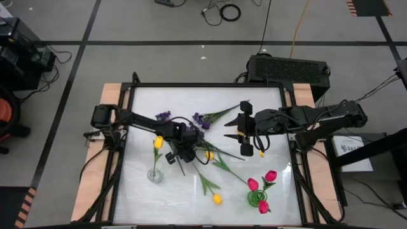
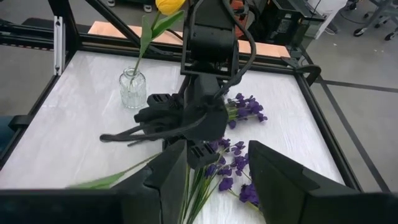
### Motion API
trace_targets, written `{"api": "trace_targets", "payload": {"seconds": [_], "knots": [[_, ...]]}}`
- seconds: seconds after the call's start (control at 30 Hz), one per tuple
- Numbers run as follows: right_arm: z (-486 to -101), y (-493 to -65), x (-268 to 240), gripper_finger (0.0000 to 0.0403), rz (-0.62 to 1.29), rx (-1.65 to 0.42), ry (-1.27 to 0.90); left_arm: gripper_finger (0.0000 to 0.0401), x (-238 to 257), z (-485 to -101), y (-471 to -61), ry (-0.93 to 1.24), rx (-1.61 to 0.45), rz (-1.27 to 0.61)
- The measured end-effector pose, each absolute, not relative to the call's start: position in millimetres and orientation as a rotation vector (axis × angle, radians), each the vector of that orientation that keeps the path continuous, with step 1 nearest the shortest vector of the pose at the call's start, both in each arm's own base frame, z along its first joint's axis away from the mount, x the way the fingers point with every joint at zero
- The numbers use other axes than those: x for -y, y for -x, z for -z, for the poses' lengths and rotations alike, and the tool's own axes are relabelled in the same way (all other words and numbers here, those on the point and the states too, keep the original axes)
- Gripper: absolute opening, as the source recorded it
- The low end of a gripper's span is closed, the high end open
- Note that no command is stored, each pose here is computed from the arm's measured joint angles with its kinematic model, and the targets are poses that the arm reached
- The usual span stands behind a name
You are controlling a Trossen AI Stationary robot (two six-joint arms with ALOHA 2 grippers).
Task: Sort flowers into vase by color
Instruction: Put the bottom yellow flower into the transparent vase
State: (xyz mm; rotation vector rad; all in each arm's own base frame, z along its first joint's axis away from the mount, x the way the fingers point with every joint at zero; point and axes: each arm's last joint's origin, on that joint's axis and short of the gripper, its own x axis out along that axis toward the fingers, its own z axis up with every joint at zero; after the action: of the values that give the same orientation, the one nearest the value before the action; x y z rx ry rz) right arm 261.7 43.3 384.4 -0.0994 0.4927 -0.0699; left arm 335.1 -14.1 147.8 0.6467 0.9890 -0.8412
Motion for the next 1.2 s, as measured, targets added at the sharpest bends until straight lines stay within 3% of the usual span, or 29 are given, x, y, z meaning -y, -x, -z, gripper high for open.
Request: {"api": "trace_targets", "payload": {"seconds": [0.2, 0.43, 0.97, 1.2], "knots": [[-384, -262, -43, 0.0164, 0.07, -0.496, 0.1, 0.0006, 14, -163, -329, -0.641, -0.988, 0.826], [-384, -262, -43, 0.0164, 0.07, -0.495, 0.097, 0.0005, 10, -205, -311, -0.715, -0.975, 0.715], [-387, -262, -49, 0.0164, 0.048, -0.465, 0.095, 0.0003, -16, -307, -240, -0.967, -0.951, 0.05], [-387, -261, -54, 0.0164, 0.033, -0.463, 0.095, 0.0003, -21, -345, -214, -0.86, -0.831, -0.274]]}}
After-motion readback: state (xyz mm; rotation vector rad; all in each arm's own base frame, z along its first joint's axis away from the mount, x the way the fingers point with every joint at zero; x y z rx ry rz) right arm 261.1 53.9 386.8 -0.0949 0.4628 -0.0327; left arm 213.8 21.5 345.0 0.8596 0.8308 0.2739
